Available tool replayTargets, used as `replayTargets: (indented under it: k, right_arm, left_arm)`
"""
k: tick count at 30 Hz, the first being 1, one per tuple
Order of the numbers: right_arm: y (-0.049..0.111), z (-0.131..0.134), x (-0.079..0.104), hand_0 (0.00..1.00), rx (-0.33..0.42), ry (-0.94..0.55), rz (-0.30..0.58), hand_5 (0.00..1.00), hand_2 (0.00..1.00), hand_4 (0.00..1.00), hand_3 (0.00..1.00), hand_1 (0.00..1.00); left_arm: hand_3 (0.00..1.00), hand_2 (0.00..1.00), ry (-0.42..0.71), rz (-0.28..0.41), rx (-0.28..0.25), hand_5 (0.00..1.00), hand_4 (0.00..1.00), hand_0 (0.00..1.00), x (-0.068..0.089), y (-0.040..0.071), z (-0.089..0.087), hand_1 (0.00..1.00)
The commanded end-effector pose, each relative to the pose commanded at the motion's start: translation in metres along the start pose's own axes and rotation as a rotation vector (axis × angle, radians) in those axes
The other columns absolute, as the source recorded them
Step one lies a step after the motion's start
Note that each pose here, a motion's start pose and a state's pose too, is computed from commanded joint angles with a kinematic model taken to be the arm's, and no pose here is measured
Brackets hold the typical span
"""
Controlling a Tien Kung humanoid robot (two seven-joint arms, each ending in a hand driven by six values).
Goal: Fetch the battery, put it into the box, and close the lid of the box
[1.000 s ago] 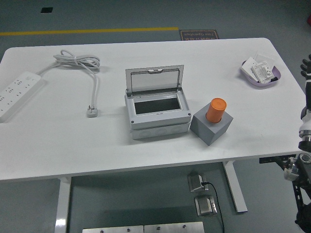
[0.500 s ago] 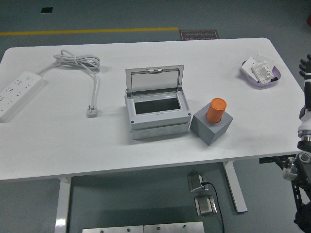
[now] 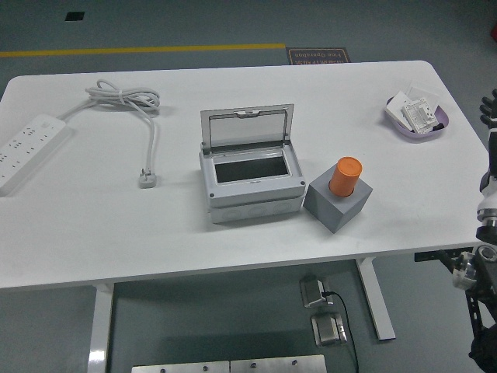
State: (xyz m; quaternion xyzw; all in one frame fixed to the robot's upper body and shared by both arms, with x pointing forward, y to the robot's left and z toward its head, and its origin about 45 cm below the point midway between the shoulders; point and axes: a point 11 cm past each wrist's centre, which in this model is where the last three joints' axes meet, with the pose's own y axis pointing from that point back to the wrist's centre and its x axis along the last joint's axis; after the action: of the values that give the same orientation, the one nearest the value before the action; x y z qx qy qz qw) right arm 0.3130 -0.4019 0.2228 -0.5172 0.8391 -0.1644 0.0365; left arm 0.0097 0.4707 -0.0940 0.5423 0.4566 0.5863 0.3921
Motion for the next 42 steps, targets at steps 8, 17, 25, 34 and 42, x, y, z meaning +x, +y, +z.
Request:
replayTargets:
  k: [8,17,25,34,42]
  right_arm:
    - [0.0004,0.0006,0.0012,0.814,-0.001,-0.004,0.003,0.866,0.735,0.939,0.783,0.749]
    - [0.0006,0.0009,0.0023,0.815,-0.002,-0.006,0.005,0.866,0.734,0.937,0.781,0.747]
    - [0.0009,0.0012,0.0028,0.813,-0.002,-0.005,0.005,0.866,0.735,0.936,0.781,0.747]
    - [0.0007,0.0009,0.0035,0.814,-0.001,-0.004,0.007,0.863,0.734,0.935,0.781,0.746]
    - [0.0006,0.001,0.0037,0.815,-0.001,-0.004,0.007,0.864,0.735,0.935,0.781,0.746]
  left_arm:
    - [0.748,0.664,0.004,-0.004,0.003,0.447,0.727,0.686,-0.0023,-0.0004,-0.0009,0.679]
    - [0.749,0.664,0.004,-0.007,0.004,0.445,0.727,0.685,-0.0039,-0.0006,-0.0014,0.678]
    - [0.748,0.664,0.002,-0.008,0.003,0.445,0.726,0.685,-0.005,-0.0007,-0.0011,0.678]
    - [0.749,0.664,0.0,-0.01,0.004,0.445,0.726,0.685,-0.0062,-0.0007,-0.0003,0.678]
    - [0.748,0.663,-0.006,-0.009,0.003,0.446,0.726,0.685,-0.006,-0.0005,0.0015,0.678]
